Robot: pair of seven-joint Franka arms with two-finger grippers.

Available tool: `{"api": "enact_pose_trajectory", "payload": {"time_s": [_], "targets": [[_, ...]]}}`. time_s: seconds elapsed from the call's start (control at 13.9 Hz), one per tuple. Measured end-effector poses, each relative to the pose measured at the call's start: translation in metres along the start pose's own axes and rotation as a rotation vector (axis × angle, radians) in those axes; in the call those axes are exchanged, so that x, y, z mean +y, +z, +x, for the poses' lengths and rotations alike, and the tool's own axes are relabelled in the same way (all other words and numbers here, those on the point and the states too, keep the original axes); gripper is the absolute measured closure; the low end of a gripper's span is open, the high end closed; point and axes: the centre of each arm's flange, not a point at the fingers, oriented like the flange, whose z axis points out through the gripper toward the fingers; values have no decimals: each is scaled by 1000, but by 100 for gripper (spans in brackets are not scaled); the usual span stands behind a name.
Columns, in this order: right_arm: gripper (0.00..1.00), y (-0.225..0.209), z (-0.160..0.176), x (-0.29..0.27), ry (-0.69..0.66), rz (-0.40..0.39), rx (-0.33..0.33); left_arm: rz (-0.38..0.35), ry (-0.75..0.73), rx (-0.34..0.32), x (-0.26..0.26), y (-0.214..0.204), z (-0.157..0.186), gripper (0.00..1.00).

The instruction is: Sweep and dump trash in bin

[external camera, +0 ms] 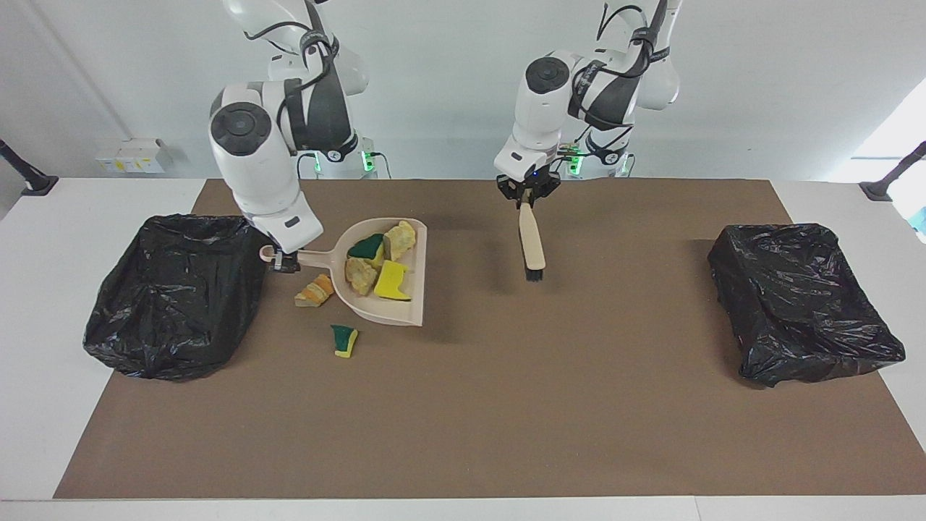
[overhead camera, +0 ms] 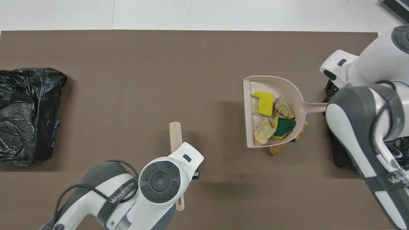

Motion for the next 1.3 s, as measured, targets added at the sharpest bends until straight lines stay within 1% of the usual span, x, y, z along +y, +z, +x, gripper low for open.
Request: {"api": "enact_pose_trajectory", "payload": {"time_s": [0.07,0.22,0.43,0.58,0.65,0.86,1.01,1.08,1.22,1.3], "targets": [[68,-6,-21,-4,5,-1,-1,-2,-22,2,15,15,-8,75],[68,-15,-59,-12,3,-1,-24,-3,-70,2,31,38,-15,75],[68,-17,-112,-18,-19,0,-62,-15,-105,-33,34,52,-19,75],[68,-13,-151,-23,15,10,-87,-24,-98,-35,38,59,-29,75],[68,-12,-172,-25,37,7,-116,-25,-90,-34,40,62,-33,75],[68,-13,-225,-28,98,-49,-194,-19,-83,-37,39,69,-38,75],[68,-15,-254,-31,128,-90,-243,-14,-81,-40,38,74,-40,75],[68,-15,-267,-32,138,-109,-268,-14,-80,-40,38,75,-41,70],[68,-13,-284,-35,135,-139,-339,-15,-83,-39,38,76,-39,45],[68,-11,-288,-37,122,-146,-379,-21,-88,-34,37,74,-36,35]]}}
